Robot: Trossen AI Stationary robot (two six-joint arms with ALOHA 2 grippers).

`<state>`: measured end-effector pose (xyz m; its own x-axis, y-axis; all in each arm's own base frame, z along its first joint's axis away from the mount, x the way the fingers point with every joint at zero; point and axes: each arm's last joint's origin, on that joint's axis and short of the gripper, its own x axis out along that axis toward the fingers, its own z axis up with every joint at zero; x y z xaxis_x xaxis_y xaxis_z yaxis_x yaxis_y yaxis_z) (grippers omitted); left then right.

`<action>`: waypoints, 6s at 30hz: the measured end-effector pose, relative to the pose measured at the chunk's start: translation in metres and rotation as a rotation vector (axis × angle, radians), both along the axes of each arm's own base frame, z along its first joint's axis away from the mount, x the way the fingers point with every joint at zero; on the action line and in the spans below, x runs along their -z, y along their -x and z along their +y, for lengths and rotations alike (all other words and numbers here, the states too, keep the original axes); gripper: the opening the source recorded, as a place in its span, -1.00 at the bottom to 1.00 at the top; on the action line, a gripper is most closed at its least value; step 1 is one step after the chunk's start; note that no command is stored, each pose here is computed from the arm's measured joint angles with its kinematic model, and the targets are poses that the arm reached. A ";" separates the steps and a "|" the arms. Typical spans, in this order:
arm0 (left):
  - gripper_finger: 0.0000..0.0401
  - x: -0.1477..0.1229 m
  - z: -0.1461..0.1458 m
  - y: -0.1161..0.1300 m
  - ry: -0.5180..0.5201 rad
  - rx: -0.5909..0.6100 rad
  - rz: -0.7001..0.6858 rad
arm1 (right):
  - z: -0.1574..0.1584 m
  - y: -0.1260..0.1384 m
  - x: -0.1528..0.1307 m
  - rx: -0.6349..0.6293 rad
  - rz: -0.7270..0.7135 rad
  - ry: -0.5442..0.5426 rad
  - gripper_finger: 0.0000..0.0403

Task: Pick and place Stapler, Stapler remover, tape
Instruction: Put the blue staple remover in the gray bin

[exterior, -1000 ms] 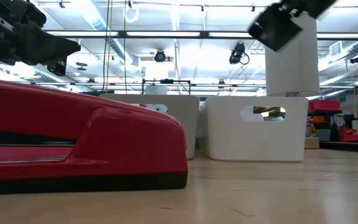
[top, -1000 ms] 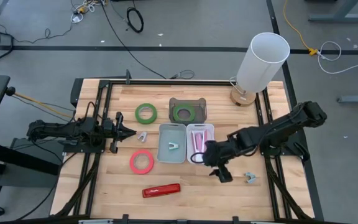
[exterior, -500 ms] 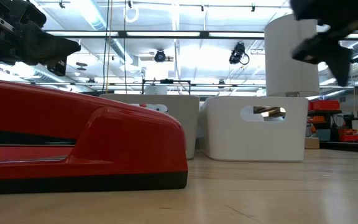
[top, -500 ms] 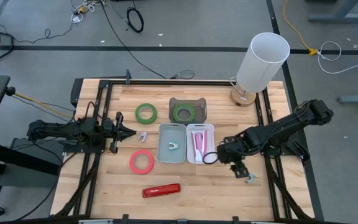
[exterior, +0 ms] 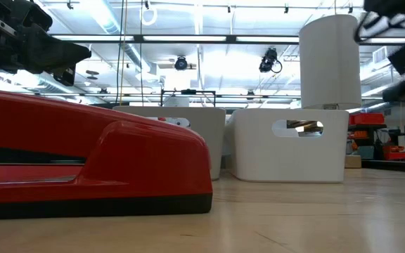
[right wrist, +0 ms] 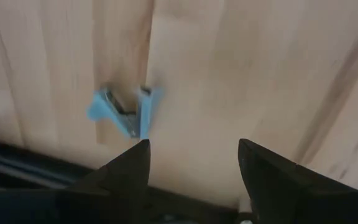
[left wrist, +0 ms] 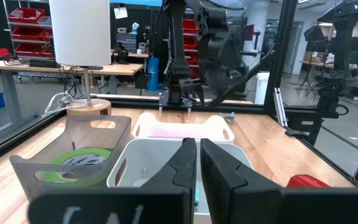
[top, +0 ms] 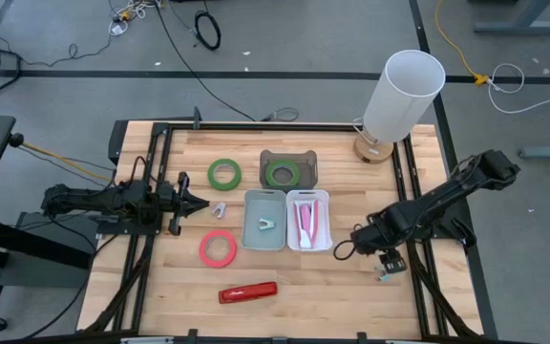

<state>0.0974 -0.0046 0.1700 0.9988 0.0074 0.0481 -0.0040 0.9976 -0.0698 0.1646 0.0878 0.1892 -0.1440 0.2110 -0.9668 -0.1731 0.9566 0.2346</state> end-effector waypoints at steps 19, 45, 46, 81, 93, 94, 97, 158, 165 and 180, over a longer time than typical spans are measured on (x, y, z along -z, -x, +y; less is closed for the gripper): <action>-0.86 0.000 0.000 0.000 0.000 0.000 0.000 | 0.019 0.013 0.023 -0.125 -0.039 -0.080 0.12; -0.86 0.000 0.000 0.000 0.000 0.000 0.000 | 0.022 0.012 0.041 -0.127 -0.049 -0.085 -0.48; -0.86 0.000 0.000 0.000 0.000 0.000 0.000 | 0.022 0.012 0.041 -0.126 -0.049 -0.085 -0.51; -0.86 0.000 0.000 0.000 0.000 0.000 0.000 | 0.037 -0.033 -0.012 -0.143 -0.339 -0.189 -0.99; -0.86 0.000 0.000 0.000 0.000 0.000 0.000 | 0.013 -0.083 -0.070 -0.055 -0.685 -0.172 -0.99; -0.86 0.000 0.000 0.000 0.000 0.000 0.000 | 0.010 -0.087 -0.074 -0.039 -0.720 -0.172 -0.99; -0.86 0.000 0.000 0.000 0.000 0.000 0.000 | 0.003 -0.098 -0.081 0.029 -0.808 -0.188 -0.99; -0.86 0.000 0.000 0.000 0.000 0.000 0.000 | -0.062 -0.206 0.008 0.340 -0.998 -0.118 -0.99; -0.86 0.000 0.000 0.000 0.000 0.000 0.000 | -0.066 -0.203 0.012 0.344 -0.944 -0.100 -0.99; -0.86 0.000 0.000 0.000 0.000 0.000 0.000 | -0.083 -0.225 -0.050 0.275 -0.914 -0.025 -0.99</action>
<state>0.0974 -0.0046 0.1700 0.9988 0.0071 0.0481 -0.0037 0.9976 -0.0697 0.3900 0.0052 0.2391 0.7226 0.1473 -0.6754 -0.0694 0.9876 0.1412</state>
